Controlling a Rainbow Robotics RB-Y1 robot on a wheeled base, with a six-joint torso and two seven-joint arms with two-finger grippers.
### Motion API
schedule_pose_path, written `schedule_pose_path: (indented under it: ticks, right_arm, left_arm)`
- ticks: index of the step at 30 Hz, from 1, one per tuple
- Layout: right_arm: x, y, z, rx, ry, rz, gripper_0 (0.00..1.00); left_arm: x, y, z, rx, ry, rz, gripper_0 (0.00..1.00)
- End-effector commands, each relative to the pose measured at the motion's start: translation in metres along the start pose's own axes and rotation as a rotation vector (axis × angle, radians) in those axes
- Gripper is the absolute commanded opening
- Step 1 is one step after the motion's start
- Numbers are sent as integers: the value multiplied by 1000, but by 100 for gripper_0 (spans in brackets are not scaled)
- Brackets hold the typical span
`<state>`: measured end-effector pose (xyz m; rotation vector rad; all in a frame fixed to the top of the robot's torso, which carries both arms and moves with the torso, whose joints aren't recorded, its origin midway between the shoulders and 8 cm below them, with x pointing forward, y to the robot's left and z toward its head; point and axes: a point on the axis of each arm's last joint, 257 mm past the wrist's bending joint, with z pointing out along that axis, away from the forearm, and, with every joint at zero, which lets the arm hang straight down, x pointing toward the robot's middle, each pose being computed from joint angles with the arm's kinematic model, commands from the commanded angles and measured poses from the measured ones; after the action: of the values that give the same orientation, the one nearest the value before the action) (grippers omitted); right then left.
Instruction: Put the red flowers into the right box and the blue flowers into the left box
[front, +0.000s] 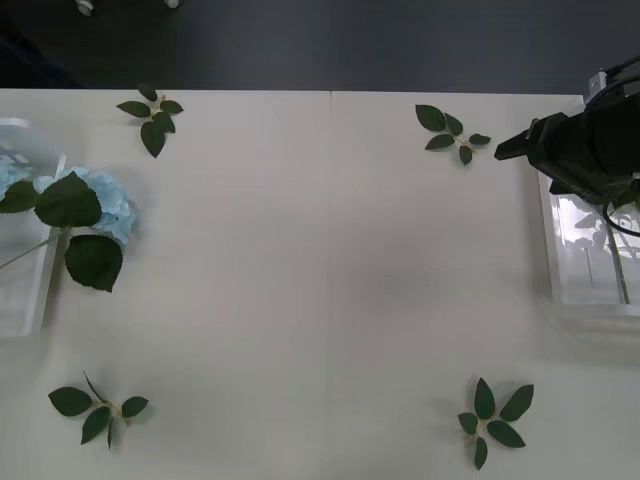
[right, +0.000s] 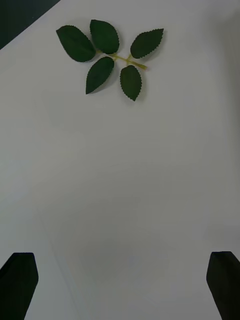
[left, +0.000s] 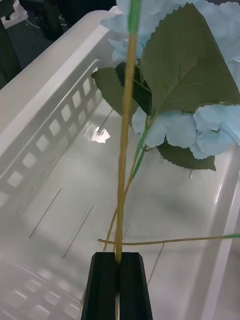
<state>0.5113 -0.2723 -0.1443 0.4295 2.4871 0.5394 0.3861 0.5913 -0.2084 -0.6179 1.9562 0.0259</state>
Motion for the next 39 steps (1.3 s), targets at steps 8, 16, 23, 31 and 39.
schedule_pose_path:
  ticks: [8,16,23,31,39]
  right_arm:
    - [-13,8,-13,1,-39,-328,100]
    - [9,56,-12,-227,-68,-802,100]
    - [43,70,-17,-415,-94,-1019,100]
    - [77,65,-36,-591,-176,-1239,100]
    - [115,67,-68,-799,-210,-1318,100]
  left_arm:
    - [-20,-4,-7,9,-20,21,94]
    - [-24,-44,-26,152,-34,0,100]
    - [-16,-106,-61,282,-36,109,100]
    - [14,-186,-96,484,9,167,100]
    - [40,-246,-128,675,39,277,100]
